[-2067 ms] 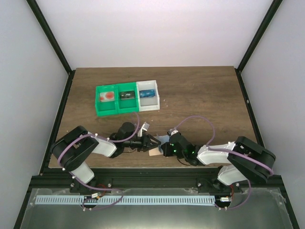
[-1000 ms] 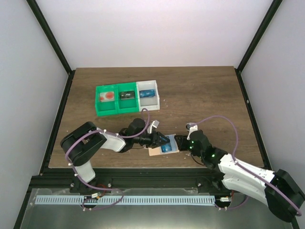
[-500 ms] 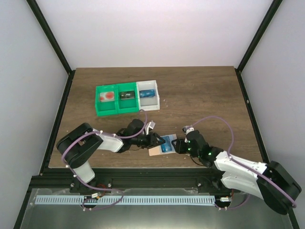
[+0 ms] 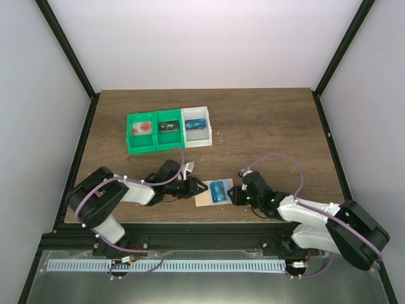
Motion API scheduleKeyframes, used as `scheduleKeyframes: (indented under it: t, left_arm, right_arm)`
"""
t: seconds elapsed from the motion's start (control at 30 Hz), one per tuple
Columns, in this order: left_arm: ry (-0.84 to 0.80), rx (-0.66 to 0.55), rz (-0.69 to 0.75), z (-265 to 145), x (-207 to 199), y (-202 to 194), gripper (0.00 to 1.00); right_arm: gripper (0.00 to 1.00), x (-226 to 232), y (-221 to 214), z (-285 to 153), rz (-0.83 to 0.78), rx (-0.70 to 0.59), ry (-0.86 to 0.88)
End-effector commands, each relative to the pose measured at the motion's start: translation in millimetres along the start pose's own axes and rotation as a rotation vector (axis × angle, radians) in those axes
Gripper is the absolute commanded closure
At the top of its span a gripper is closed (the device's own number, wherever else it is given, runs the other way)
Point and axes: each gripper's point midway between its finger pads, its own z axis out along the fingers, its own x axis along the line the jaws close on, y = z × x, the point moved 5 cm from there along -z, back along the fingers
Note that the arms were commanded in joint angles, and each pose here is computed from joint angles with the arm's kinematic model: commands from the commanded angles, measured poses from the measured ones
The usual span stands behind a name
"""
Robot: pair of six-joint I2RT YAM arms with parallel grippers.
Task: Take the credit cards out of the card holder
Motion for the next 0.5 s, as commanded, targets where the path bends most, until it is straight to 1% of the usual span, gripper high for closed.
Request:
scheduleKeyframes:
  t: [0.0, 0.23, 0.33, 0.47]
  left_arm:
    - [-0.012, -0.031, 0.026, -8, -4, 3, 0.63]
    - [-0.034, -0.017, 0.023, -7, -6, 1, 0.68]
    - [-0.029, -0.018, 0.017, -6, -3, 2, 0.69]
    - [-0.019, -0.01, 0.011, -3, 2, 0, 0.69]
  right_arm:
    - [0.69, 10, 1, 3, 0.031, 0.022, 0.069]
    - [0.8, 9, -7, 7, 0.067, 0.058, 0.091]
    - [0.8, 10, -3, 4, 0.066, 0.049, 0.082]
    - [0.8, 22, 13, -8, 0.049, 0.005, 0.102]
